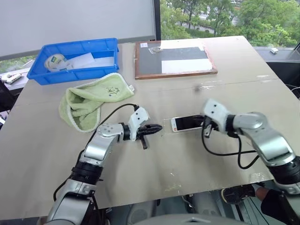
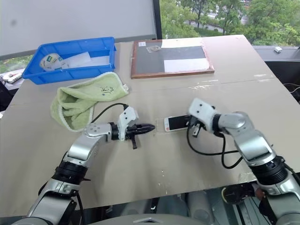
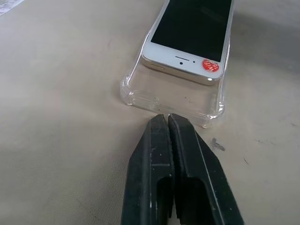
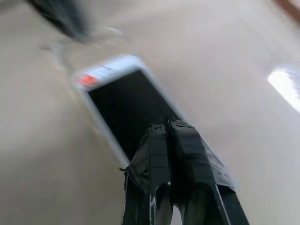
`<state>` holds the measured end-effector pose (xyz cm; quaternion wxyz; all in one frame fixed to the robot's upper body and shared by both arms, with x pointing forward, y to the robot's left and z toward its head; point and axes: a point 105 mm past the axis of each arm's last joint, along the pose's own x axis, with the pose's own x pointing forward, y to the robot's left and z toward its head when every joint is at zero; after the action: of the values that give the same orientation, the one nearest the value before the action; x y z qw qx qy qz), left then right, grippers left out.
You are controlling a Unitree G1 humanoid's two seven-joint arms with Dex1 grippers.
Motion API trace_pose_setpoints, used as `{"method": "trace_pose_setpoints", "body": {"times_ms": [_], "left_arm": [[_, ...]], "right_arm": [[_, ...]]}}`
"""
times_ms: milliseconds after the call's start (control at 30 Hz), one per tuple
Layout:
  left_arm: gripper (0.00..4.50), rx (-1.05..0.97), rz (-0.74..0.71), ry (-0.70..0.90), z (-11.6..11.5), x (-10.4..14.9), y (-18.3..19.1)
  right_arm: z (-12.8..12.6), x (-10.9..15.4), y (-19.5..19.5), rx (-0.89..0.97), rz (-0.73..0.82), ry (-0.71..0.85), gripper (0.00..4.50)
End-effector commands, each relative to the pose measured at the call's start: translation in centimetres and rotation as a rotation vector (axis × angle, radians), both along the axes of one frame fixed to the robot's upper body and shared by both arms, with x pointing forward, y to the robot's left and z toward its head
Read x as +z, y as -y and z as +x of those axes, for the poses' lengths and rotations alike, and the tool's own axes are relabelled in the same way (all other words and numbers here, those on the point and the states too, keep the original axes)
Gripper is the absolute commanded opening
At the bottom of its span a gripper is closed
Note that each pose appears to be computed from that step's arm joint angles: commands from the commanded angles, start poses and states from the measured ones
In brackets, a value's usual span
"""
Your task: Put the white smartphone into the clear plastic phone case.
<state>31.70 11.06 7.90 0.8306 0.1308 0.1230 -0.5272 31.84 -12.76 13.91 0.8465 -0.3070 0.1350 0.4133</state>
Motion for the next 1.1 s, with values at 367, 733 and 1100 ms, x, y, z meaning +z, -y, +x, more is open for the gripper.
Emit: {"method": "trace_pose_setpoints", "body": {"times_ms": [367, 733, 1100], "left_arm": [[0.08, -0.015, 0.008, -0.023, -0.6, -0.8, 0.3], [0.08, -0.016, -0.002, -0.021, -1.2, -0.7, 0.6], [0.08, -0.015, -0.009, -0.017, -1.2, -0.6, 0.9]], "right_arm": [[0.6, -2.2, 0.6, -0.034, -0.154, 0.014, 0.00], [-0.5, -2.1, -3.7, 0.123, -0.083, 0.009, 0.00], [-1.1, -1.9, -5.8, 0.189, -0.011, 0.000, 0.00]]}}
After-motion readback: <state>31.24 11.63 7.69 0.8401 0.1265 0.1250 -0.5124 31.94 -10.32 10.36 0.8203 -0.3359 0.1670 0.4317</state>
